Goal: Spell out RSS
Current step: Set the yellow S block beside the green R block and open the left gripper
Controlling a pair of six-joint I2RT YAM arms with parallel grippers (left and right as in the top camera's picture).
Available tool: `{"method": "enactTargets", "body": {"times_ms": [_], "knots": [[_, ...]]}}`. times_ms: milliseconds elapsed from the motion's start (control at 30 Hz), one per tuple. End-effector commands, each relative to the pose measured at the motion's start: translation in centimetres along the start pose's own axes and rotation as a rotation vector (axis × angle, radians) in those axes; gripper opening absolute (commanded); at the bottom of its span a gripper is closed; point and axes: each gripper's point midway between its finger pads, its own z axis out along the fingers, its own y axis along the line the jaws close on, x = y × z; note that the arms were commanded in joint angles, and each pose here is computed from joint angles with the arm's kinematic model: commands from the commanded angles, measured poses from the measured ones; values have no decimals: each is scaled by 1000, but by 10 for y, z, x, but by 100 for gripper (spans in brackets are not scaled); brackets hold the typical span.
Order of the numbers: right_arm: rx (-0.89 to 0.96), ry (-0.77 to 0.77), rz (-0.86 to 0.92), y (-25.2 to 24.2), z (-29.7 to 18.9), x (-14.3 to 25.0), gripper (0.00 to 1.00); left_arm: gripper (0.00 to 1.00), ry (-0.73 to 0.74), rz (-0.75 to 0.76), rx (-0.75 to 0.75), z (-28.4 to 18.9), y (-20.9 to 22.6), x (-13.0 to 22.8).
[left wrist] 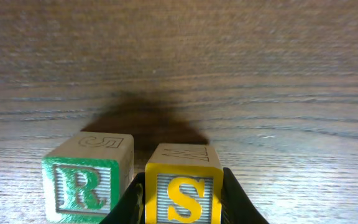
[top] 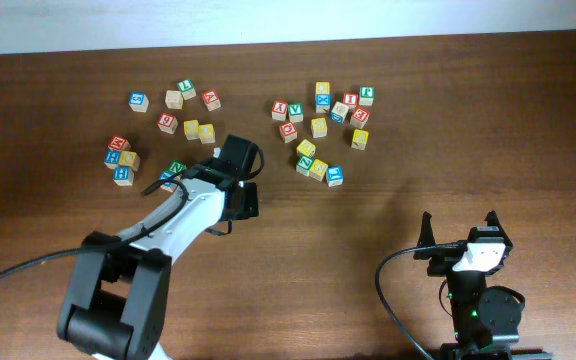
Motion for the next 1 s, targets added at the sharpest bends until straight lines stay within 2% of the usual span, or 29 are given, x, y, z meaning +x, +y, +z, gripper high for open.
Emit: {"method": "enactTargets", "body": {"times_ms": [0, 467, 567, 967], "knots": [[5, 5, 11, -1, 0, 3, 98, 7, 26, 22, -11, 9, 1, 7], [5, 5, 11, -1, 0, 3, 98, 11, -1, 19, -28, 9, 4, 1], [5, 5, 11, -1, 0, 3, 98, 20, -1, 19, -28, 8, 4, 1], [6, 5, 11, -1, 0, 3, 98, 24, -4, 19, -26, 3, 2, -3]]}}
